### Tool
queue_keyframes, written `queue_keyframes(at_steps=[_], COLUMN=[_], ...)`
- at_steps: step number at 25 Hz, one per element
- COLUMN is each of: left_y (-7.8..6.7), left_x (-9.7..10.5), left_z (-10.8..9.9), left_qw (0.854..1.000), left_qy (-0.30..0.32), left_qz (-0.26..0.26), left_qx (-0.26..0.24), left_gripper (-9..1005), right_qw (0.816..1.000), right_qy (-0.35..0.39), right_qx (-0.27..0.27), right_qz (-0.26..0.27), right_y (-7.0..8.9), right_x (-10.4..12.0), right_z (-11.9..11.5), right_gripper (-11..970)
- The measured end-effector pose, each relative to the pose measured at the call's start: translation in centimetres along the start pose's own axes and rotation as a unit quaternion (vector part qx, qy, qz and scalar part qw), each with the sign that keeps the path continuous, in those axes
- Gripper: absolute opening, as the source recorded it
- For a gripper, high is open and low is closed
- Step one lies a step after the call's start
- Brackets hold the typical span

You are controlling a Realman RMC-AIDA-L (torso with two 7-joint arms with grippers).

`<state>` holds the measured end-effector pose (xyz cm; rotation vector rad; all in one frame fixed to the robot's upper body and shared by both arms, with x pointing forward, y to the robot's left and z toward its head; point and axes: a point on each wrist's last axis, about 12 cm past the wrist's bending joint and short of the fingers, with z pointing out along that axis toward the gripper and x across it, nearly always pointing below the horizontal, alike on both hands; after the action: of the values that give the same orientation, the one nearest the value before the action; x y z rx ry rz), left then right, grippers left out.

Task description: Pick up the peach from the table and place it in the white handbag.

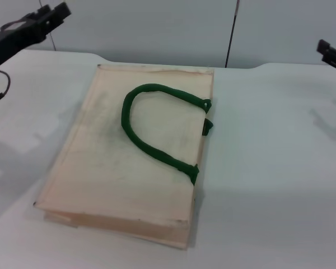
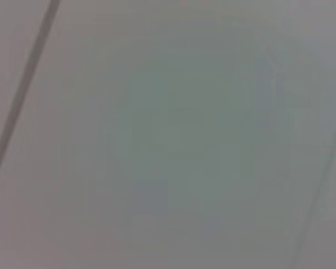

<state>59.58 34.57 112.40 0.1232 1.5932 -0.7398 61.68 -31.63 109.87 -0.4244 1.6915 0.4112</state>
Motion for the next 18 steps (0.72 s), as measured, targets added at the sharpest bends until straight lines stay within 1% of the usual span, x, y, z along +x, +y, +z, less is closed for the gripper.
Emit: queue_keyframes(at_steps=[5,11,13,14,15,18], left_y=[1.3,2.0,2.0,1.8,1.8,1.3], left_x=[1.8,3.8,4.5,5.1,5.1,6.3], left_z=[-0.7,-1.2,-1.2,-1.3,-1.3,-1.4], left_qw=[0.997,0.988,0.985,0.982,0.982,0.975], left_qy=[-0.027,-0.044,-0.048,-0.054,-0.054,-0.065], left_qz=[0.013,0.041,0.056,0.072,0.072,0.104], left_qx=[-0.075,-0.141,-0.156,-0.167,-0.167,-0.187], left_gripper=[590,590,590,590,590,590], right_qw=[0.998,0.988,0.985,0.984,0.983,0.981], right_qy=[-0.025,-0.052,-0.054,-0.055,-0.055,-0.053], right_qx=[0.066,0.145,0.164,0.171,0.177,0.188], right_qz=[0.003,0.005,0.004,0.004,0.005,0.011], right_y=[-0.1,-0.1,0.0,0.0,0.0,-0.1], right_x=[1.8,3.5,4.0,4.2,4.3,4.6], right_z=[-0.2,-0.9,-1.2,-1.3,-1.3,-1.5], right_gripper=[743,743,743,743,743,743])
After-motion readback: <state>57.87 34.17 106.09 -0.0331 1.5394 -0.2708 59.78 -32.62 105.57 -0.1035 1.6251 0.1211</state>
